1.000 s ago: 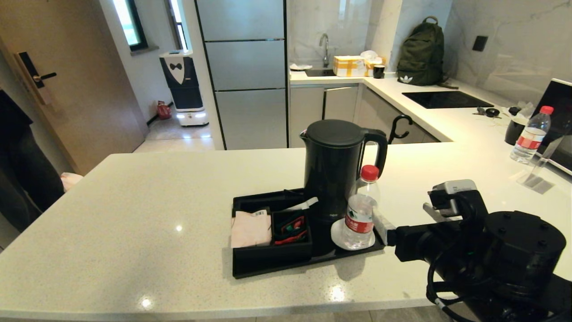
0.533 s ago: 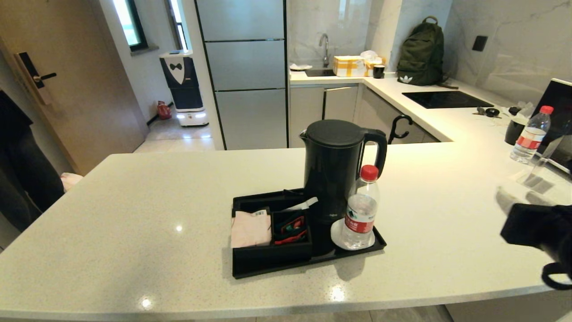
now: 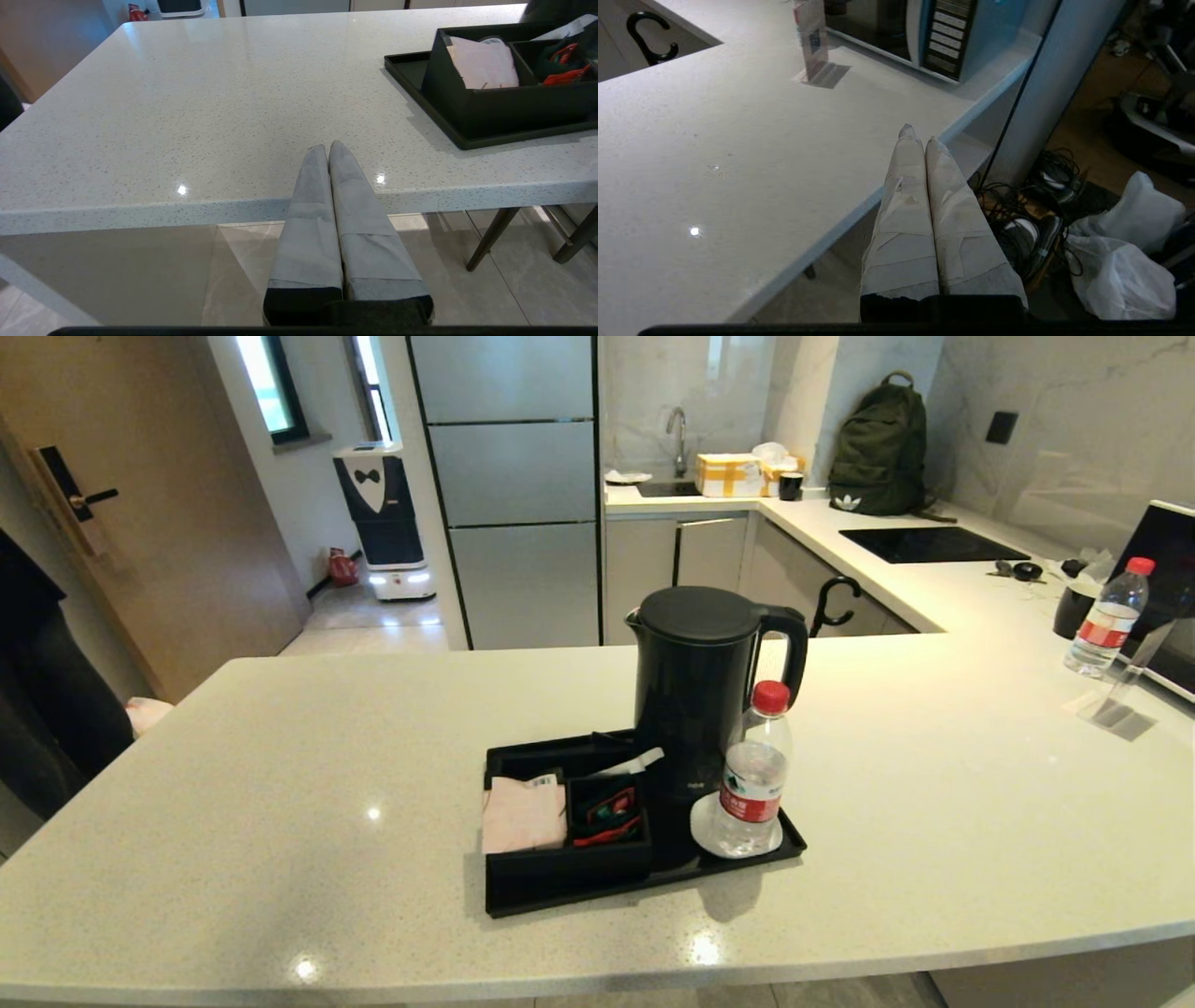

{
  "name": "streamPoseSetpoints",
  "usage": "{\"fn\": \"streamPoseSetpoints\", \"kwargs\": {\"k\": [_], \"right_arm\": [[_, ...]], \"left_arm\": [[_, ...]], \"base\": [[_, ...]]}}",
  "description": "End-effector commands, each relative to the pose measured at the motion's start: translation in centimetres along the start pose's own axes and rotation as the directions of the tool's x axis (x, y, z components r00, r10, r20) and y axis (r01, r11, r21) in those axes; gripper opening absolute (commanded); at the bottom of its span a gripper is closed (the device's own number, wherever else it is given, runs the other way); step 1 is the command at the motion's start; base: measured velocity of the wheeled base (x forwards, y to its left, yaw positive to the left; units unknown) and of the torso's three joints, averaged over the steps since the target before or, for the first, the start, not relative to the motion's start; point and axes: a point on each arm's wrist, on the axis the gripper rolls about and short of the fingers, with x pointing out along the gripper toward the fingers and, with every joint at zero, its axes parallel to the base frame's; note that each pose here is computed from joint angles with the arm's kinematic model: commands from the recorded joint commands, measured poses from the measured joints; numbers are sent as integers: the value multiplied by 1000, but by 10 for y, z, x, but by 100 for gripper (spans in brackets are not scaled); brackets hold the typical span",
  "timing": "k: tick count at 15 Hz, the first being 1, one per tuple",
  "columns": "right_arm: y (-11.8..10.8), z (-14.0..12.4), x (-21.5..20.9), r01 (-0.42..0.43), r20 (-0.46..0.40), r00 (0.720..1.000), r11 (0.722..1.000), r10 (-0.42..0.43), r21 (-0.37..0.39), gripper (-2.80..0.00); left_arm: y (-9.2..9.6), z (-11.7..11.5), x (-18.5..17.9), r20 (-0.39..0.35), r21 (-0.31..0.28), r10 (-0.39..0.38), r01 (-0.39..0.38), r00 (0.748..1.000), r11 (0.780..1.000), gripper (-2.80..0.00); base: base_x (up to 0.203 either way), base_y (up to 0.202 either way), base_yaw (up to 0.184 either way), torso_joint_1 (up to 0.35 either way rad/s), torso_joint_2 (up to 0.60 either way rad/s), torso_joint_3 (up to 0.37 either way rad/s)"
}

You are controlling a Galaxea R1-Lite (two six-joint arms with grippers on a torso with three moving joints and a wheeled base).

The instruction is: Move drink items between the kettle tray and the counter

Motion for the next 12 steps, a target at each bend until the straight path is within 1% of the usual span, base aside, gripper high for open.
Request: {"fn": "streamPoseSetpoints", "kwargs": {"k": [1,2,3,4,5,6,7,8,9,10,11,12], "right_arm": [[-48,-24,-40,14,114,993,993,-27,116,-280],[-54,-35,-47,4,116,993,996,-14,93,-280],[-56,-42,-51,-51,128,991,995,40,86,-280],[-55,-50,-53,-187,164,971,979,171,85,-280],[-52,-59,-55,-359,205,918,931,339,67,-280],[-44,-69,-52,-451,214,876,891,432,46,-280],[-34,-87,-45,-483,200,861,875,468,34,-280],[-23,-105,-37,-519,203,840,855,504,24,-280],[-16,-118,-33,-564,222,807,826,547,17,-280],[-12,-126,-31,-613,214,771,790,599,-1,-280],[-10,-130,-33,-698,191,698,715,690,-34,-280],[-8,-135,-34,-740,130,661,671,739,-50,-280]], "left_arm": [[0,0,0,-2,0,0,0,1000,1000,-280],[0,0,0,-2,0,0,0,1000,1000,-280],[0,0,0,-2,-1,0,0,1000,1000,-280],[0,0,0,-2,0,0,0,1000,1000,-280],[0,0,0,-2,-1,0,0,1000,1000,-280],[0,0,0,-2,-1,0,0,1000,1000,-280],[0,0,0,-2,0,0,0,1000,1000,-280],[0,0,0,-2,-1,0,0,1000,1000,-280],[0,0,0,-2,0,0,0,1000,1000,-280],[0,0,0,-3,-1,0,0,1000,1000,-280],[0,0,0,-2,0,0,0,1000,1000,-280],[0,0,0,-2,-1,0,0,1000,1000,-280]], "base": [[0,0,0,0,0,0],[0,0,0,0,0,0],[0,0,0,0,0,0],[0,0,0,0,0,0],[0,0,0,0,0,0],[0,0,0,0,0,0],[0,0,0,0,0,0],[0,0,0,0,0,0],[0,0,0,0,0,0],[0,0,0,0,0,0],[0,0,0,0,0,0],[0,0,0,0,0,0]]}}
